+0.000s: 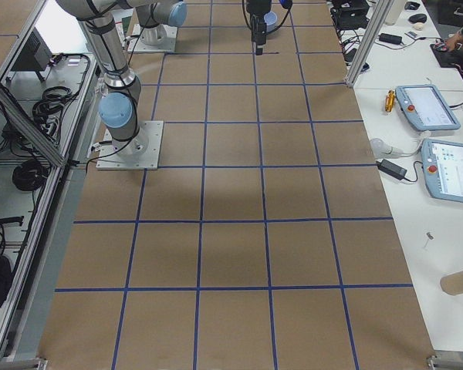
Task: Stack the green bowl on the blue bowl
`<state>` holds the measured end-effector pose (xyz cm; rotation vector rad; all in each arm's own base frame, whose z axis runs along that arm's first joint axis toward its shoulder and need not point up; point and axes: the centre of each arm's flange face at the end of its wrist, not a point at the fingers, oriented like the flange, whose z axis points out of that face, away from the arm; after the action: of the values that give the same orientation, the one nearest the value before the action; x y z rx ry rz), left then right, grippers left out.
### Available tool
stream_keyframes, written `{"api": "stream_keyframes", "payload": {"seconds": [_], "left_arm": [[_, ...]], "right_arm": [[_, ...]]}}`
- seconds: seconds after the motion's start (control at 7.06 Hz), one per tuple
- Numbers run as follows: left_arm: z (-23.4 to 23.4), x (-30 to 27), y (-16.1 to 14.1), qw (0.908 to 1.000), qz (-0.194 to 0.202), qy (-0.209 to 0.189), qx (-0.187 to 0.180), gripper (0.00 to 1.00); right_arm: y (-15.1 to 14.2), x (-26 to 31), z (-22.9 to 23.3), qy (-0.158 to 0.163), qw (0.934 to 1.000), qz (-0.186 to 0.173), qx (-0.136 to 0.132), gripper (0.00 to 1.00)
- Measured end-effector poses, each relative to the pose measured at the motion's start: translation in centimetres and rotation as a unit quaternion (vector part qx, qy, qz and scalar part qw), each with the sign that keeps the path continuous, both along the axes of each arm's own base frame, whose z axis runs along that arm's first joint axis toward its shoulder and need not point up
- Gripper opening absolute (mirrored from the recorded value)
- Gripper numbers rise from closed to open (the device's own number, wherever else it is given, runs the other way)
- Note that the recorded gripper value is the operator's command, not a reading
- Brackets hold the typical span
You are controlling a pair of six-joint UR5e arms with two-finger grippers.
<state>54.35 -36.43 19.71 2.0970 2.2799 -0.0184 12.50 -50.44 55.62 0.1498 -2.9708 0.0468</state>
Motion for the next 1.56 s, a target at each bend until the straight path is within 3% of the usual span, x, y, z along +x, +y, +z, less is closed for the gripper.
{"api": "stream_keyframes", "payload": {"seconds": [0.71, 0.85, 1.13, 1.56], "left_arm": [[0.8, 0.1, -0.1, 1.0, 0.0, -0.003, -0.001, 0.45], [1.0, 0.1, -0.1, 1.0, 0.0, -0.002, -0.001, 0.06], [1.1, 0.0, -0.1, 1.0, 0.0, 0.001, 0.0, 0.0], [1.2, -0.1, -0.2, 1.0, 0.0, 0.001, -0.001, 0.0]], "right_arm": [[0.0, 0.0, 0.0, 0.0, 1.0, 0.0, 0.0, 1.0], [0.0, 0.0, 0.0, 0.0, 1.0, 0.0, 0.0, 1.0], [0.0, 0.0, 0.0, 0.0, 1.0, 0.0, 0.0, 1.0], [0.0, 0.0, 0.0, 0.0, 1.0, 0.0, 0.0, 1.0]]}}
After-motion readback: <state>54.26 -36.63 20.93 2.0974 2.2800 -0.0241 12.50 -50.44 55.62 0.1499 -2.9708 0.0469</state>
